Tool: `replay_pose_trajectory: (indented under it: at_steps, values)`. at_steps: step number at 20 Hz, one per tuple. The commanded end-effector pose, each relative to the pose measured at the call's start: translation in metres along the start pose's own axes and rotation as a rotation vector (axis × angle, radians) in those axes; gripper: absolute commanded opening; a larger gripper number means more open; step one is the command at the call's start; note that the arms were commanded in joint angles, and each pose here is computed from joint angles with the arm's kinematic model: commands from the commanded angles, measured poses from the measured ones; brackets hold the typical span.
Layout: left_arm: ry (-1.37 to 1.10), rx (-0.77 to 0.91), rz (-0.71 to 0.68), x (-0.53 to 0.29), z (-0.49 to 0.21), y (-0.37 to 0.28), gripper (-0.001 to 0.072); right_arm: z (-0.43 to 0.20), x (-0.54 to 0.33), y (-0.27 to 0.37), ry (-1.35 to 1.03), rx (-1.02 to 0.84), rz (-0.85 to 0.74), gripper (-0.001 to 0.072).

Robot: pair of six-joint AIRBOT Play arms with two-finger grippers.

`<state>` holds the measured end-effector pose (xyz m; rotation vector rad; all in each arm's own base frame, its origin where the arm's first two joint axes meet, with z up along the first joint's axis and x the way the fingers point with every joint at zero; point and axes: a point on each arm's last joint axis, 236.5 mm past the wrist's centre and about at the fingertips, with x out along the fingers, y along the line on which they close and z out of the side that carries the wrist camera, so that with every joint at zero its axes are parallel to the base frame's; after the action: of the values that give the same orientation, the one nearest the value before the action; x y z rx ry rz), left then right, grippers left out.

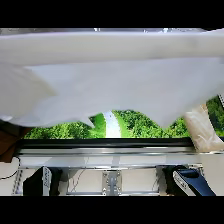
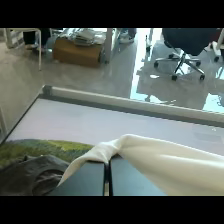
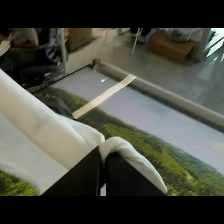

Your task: Fold the shirts.

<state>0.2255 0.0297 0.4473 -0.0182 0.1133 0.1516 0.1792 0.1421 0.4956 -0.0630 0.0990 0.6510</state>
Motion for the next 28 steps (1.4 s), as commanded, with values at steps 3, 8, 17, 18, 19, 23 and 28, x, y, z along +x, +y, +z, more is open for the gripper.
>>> replay_pose_trajectory:
  at_steps: [3, 8, 17, 18, 19, 23, 28]
  values:
    - [0.088, -0.103, -0.274, 0.025, -0.004, -0.043, 0.0005, -0.03, 0.012, -0.063, 0.126, 0.055, -0.211, 0.0014]
    - [0.561, -0.193, -0.465, 0.14, -0.149, -0.054, 0.0005, -0.176, 0.131, -0.145, 0.536, 0.269, -0.201, 0.0014]
    - [0.658, 0.154, -0.278, 0.38, -0.41, -0.123, 0.0009, -0.424, 0.332, -0.269, 0.642, 0.552, -0.278, 0.002]
    - [0.622, 0.115, -0.261, 0.394, -0.419, -0.127, 0.001, -0.433, 0.351, -0.279, 0.57, 0.609, -0.299, 0.0046]
    - [0.57, 0.073, -0.244, 0.406, -0.417, -0.131, 0.0106, -0.433, 0.368, -0.29, 0.473, 0.681, -0.32, 0.0226]
    - [0.319, 0.007, -0.221, 0.422, -0.303, -0.125, 0.0649, -0.347, 0.379, -0.333, 0.16, 0.771, -0.357, 0.0482]
    - [0.058, 0.015, 0.01, 0.309, -0.097, 0.021, 0.0642, -0.188, 0.213, -0.37, 0.246, 0.446, -0.425, 0.0471]
